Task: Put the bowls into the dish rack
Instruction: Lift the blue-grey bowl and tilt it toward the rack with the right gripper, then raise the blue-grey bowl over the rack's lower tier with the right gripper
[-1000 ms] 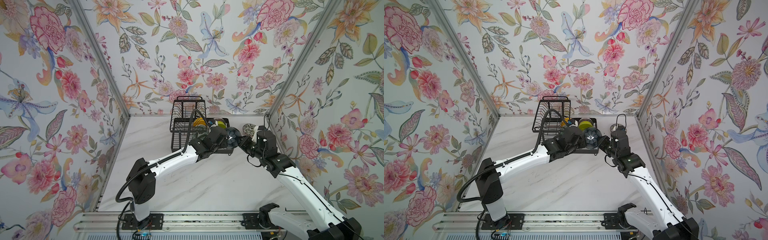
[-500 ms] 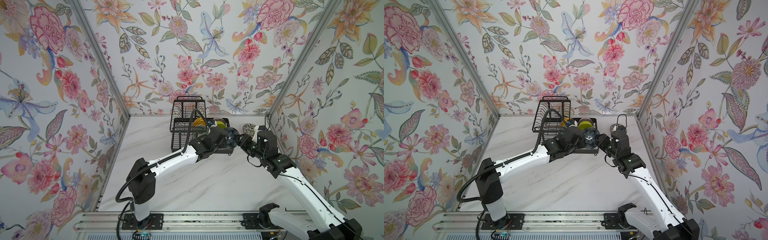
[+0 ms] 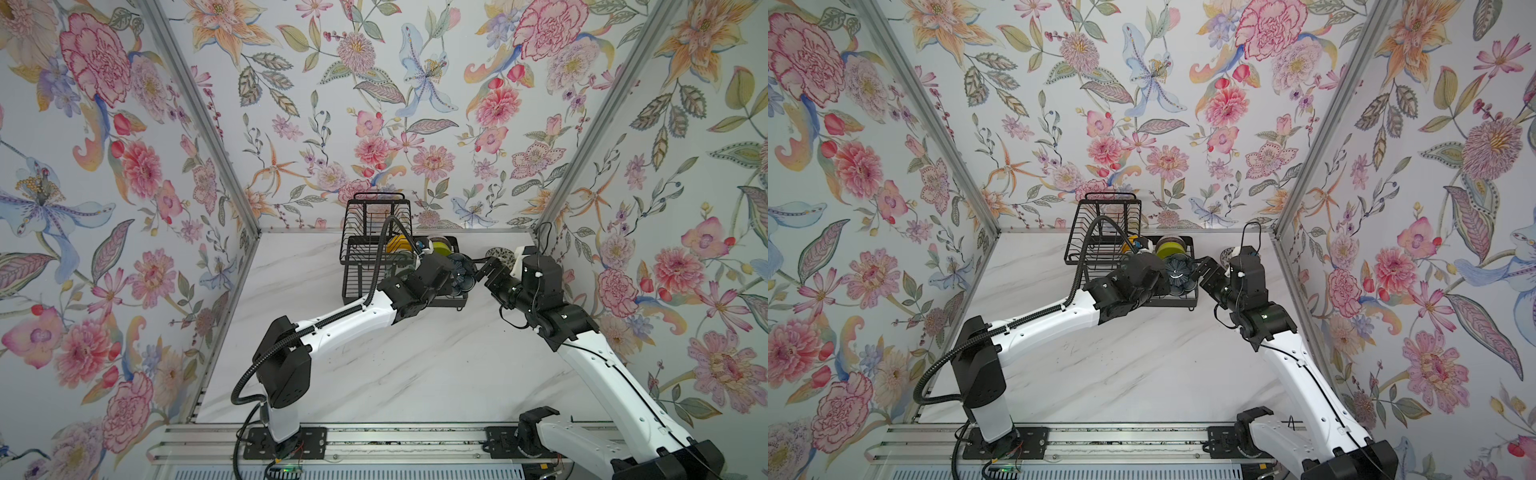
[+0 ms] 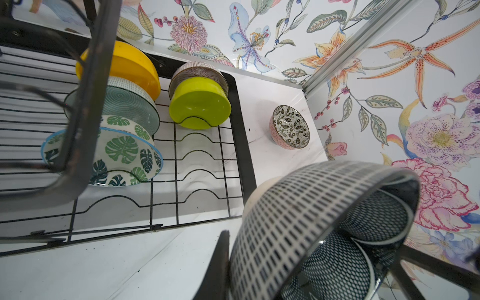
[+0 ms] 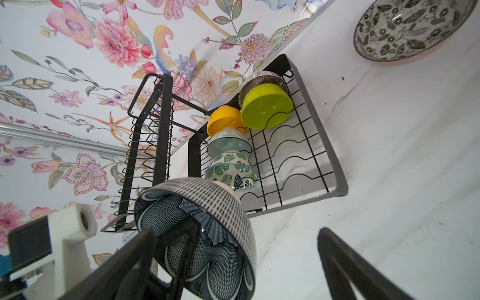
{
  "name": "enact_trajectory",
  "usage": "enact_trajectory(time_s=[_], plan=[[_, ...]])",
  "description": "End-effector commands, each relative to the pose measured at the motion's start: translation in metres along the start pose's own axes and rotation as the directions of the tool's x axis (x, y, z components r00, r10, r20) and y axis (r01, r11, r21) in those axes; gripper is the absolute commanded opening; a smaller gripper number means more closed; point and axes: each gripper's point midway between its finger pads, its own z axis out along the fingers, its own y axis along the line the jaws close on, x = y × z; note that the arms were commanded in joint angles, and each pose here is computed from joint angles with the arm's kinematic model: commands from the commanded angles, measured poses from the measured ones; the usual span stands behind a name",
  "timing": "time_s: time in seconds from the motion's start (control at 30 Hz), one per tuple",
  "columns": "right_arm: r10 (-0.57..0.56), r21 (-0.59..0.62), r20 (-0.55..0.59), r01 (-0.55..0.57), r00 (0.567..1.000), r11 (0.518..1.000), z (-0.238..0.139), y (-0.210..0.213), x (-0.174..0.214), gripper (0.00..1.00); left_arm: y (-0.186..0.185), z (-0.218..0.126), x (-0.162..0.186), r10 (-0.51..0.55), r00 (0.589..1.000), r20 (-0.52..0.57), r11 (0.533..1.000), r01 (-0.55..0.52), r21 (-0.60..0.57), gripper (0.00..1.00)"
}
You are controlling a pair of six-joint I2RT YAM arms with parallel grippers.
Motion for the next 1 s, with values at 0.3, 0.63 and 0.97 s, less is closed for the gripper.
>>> enact_trajectory(time_s=[0.3, 0.63, 0.97], plan=[[0.483, -0.081, 0.075, -0.478, 0.872, 0.875, -0.043, -0.002, -0.072, 0.99, -0.032, -0.007, -0.077, 0.260, 0.920, 0.292, 0.965, -0.262, -0.033, 0.00], [0.740, -0.230, 0.011, -0.718, 0.672, 0.656, -0.041, 0.025, -0.087, 0.99, -0.075, 0.005, -0.081, 0.504, 0.709, 0.492, 0.850, -0.508, -0.138, 0.00], [0.856, -0.265, -0.062, -0.835, 0.514, 0.482, -0.016, 0.025, -0.074, 0.93, -0.074, 0.012, -0.073, 0.614, 0.627, 0.480, 0.785, -0.552, -0.283, 0.00]])
